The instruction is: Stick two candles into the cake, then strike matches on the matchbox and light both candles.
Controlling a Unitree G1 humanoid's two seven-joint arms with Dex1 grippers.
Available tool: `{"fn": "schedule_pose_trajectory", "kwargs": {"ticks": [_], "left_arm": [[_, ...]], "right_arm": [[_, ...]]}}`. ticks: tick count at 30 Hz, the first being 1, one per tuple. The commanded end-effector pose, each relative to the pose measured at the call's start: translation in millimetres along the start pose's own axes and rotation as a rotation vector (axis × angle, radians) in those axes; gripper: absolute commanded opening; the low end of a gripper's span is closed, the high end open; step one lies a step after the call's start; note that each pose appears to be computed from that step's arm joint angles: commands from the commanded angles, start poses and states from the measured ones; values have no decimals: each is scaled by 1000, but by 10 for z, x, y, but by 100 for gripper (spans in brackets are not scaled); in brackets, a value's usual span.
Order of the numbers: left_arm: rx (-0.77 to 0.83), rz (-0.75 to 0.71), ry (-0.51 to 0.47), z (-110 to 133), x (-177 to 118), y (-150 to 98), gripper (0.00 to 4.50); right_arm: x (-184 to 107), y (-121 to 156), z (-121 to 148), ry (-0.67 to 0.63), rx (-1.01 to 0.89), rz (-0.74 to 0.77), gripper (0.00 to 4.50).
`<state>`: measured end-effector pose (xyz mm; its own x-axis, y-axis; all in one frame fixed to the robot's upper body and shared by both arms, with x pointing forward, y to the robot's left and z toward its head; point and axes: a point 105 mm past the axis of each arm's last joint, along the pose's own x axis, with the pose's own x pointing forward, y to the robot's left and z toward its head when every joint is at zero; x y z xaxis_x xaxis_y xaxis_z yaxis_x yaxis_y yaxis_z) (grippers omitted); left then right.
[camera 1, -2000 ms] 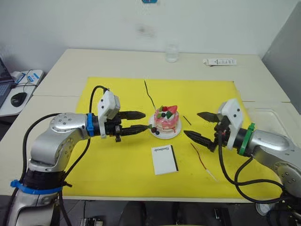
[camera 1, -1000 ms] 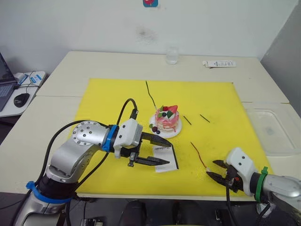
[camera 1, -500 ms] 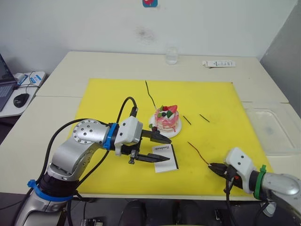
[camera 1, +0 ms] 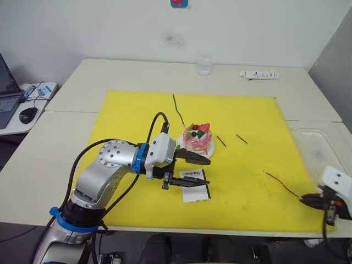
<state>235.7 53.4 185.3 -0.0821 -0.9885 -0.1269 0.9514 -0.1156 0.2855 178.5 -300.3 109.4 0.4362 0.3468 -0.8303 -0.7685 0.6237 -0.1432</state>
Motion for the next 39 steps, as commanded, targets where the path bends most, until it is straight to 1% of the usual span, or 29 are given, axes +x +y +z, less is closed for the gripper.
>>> {"fn": "schedule_pose_trajectory", "kwargs": {"ticks": [1, 4, 7, 10, 12, 14, 16, 21, 24, 30, 38, 39], "left_arm": [[15, -14, -25, 61, 37, -74, 235], [11, -24, -30, 54, 71, -118, 235], [12, -22, -32, 60, 81, -110, 235], [12, -21, -33, 69, 84, -106, 235], [9, -22, -34, 66, 88, -125, 235], [6, -22, -36, 66, 98, -138, 235], [5, -22, -39, 72, 109, -141, 235], [-4, -11, -68, 134, 164, -141, 235], [-7, -5, -68, 138, 185, -160, 235], [-15, 16, -68, 154, 213, -199, 235], [-36, 29, -68, 181, 227, -233, 235], [-36, 30, -68, 186, 230, -226, 235]], "right_arm": [[-154, -25, -41, 21, -72, -9, 2], [-129, -24, -72, 19, -63, 3, 2], [-100, -35, -121, 31, -58, 3, 2], [-90, -41, -160, 45, -30, 8, 67], [-84, -86, -165, 61, -48, -8, 129], [-83, -116, -161, 81, -53, -12, 208], [-83, -93, -132, 95, -28, 15, 273], [-94, -91, 54, 106, 37, -3, 273], [-80, -70, 111, 120, 85, -20, 273], [-30, -6, 36, 184, 115, -19, 273], [-24, 21, 25, 223, 113, -4, 273], [-24, 31, 23, 226, 119, -1, 257]]}}
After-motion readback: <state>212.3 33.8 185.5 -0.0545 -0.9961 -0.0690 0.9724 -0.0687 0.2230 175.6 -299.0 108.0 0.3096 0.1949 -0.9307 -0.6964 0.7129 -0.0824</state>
